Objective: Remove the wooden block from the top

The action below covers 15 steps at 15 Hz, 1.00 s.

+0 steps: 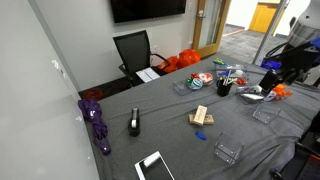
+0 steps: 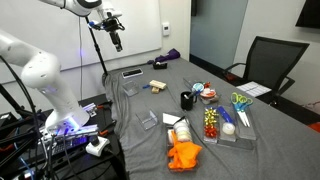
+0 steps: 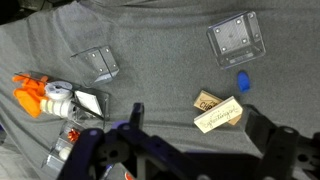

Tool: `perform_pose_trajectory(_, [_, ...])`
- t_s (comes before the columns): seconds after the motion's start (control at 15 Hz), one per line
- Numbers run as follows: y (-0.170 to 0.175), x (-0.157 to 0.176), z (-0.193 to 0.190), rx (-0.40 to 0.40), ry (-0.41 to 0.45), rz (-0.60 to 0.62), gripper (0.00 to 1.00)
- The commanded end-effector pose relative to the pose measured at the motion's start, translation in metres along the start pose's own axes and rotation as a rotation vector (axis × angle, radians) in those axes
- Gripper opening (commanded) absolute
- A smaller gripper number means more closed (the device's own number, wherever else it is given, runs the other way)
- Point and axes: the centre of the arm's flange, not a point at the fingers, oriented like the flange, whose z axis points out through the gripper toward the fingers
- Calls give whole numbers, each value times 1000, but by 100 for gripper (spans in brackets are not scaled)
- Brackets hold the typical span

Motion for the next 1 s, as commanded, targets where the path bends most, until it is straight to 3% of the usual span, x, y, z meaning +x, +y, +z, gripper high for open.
perform_pose_trajectory(0.0, [-3,2,2,7,-6,29,100])
perform_pose_trajectory(0.53, [-34,46,41,43,-137,407,100])
perform_pose_trajectory(0.93, [-54,104,76,217,-187,586,100])
